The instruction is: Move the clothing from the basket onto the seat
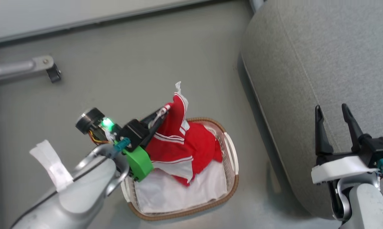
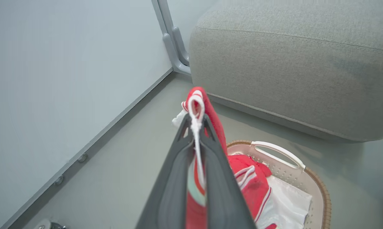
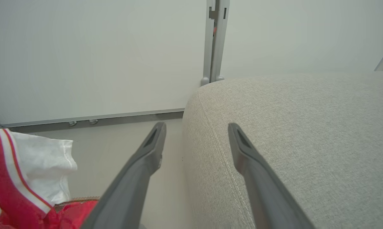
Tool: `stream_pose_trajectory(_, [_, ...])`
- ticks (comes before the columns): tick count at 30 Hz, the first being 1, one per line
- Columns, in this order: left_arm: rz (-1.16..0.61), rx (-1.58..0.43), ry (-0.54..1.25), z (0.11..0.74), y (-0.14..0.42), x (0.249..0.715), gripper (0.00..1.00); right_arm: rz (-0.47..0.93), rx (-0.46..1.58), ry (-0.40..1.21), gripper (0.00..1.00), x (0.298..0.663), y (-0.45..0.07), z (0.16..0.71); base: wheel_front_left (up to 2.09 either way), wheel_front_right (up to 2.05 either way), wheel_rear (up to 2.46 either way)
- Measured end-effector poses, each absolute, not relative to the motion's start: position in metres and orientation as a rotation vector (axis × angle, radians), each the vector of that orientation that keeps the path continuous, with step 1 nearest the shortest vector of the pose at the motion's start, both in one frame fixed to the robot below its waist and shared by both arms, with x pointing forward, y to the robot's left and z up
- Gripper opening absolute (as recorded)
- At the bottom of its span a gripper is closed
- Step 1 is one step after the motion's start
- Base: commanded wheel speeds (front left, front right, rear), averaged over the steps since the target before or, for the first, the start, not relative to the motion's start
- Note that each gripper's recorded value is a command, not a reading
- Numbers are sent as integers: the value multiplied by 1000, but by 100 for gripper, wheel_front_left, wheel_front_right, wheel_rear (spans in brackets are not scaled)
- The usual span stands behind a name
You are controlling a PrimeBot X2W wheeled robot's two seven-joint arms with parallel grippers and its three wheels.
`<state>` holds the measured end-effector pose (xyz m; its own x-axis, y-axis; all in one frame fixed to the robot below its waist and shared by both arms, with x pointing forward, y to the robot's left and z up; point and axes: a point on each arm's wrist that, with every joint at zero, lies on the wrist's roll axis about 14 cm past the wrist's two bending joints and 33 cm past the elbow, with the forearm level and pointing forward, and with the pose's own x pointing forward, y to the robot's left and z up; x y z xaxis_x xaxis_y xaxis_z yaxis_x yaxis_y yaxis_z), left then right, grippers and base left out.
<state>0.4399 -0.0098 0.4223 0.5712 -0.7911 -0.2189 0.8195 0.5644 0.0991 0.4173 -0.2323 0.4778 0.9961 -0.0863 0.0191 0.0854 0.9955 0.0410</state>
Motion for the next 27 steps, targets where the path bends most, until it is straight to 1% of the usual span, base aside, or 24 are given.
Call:
stream_pose_trajectory(8, [-880,321,-112,538,9,468,0,-82,40,-100,100,392,-230,510,0,0,0])
stream_pose_trajectory(15, [-827,409,-291,631,16,475,0,-54,47,-161,100,379,-221,532,0,0,0])
stream_pose_trajectory(21, [-795,465,-404,692,17,474,0,-28,55,-190,100,373,-212,542,0,0,0])
stream_pose_trajectory(27, [-776,482,-463,726,14,476,0,-8,58,-201,100,372,-206,546,0,0,0])
